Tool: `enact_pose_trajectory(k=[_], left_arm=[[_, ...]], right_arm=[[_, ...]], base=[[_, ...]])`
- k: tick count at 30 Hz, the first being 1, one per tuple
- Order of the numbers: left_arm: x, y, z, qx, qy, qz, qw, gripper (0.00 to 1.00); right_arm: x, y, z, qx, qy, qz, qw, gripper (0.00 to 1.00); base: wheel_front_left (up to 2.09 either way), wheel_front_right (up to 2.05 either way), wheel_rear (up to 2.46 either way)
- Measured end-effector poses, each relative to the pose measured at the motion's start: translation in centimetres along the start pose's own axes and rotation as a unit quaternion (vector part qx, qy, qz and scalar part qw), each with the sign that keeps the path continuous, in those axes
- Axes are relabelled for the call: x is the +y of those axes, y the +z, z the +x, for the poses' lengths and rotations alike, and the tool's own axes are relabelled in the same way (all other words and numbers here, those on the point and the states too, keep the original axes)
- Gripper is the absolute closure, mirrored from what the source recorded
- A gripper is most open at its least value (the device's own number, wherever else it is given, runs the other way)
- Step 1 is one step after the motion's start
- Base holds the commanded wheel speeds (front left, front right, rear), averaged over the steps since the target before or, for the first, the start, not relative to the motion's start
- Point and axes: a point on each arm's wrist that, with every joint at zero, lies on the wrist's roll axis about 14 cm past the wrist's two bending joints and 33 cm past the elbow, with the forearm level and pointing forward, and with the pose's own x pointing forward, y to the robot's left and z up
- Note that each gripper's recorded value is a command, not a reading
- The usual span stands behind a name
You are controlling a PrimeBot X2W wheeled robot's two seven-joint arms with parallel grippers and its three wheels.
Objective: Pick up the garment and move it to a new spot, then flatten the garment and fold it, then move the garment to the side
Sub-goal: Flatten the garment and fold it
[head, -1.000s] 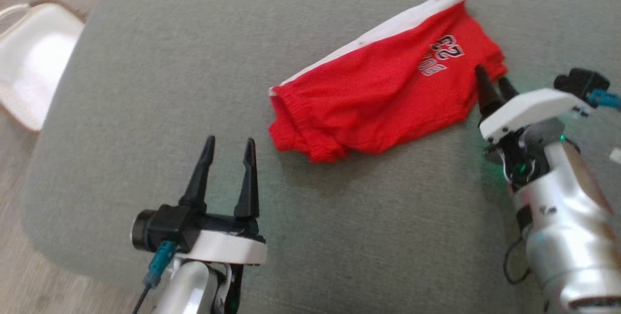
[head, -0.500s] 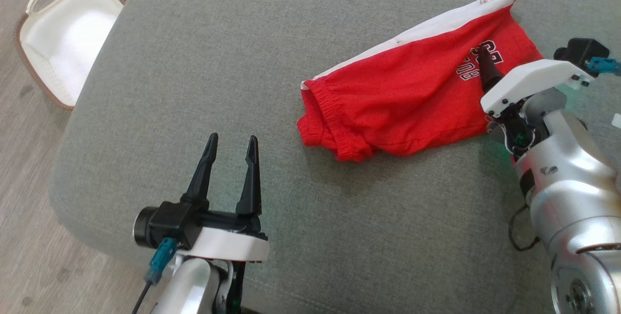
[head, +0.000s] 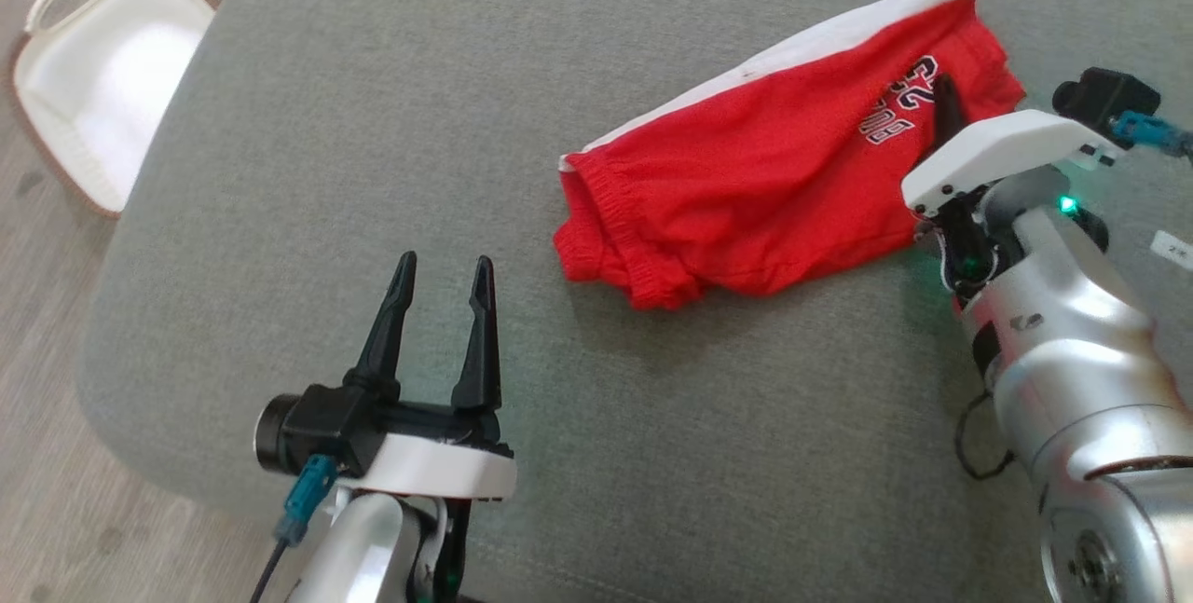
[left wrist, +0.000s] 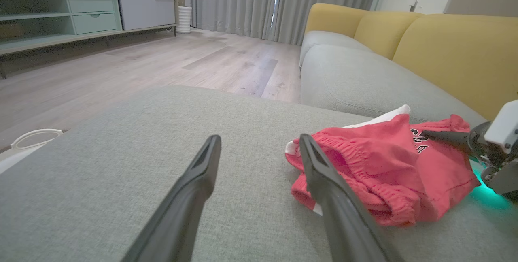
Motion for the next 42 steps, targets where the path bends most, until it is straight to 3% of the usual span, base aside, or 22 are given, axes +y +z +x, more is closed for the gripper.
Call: enact_pose_trajectory(k=[6,26,33,42], left_arm=[[-1.4,0.3,0.7,-0.007,-0.024,0.001,1.000,0.00],[-8.6,2.4,0.9,-0.047,-0.143,-0.010,0.989,0.00],[-9.5,2.8,0.8,-0.052,-0.156,-0.007,0.986,0.00],[-8.8,2.8,0.5,-0.053,-0.150,-0.002,0.987,0.00]], right_arm=[[-1.1,2.0,-1.8,-0.057,-0.007,0.030,0.998,1.00],[-10.8,-0.6,-14.9,-0.141,-0.120,0.098,0.978,1.00],[-12.2,-0.6,-16.7,-0.162,-0.137,0.105,0.972,1.00],[-11.0,0.8,-16.0,-0.179,-0.118,0.098,0.972,1.00]], base=[[0.00,0.00,0.00],[0.00,0.00,0.00],[0.00,0.00,0.00],[0.00,0.00,0.00]])
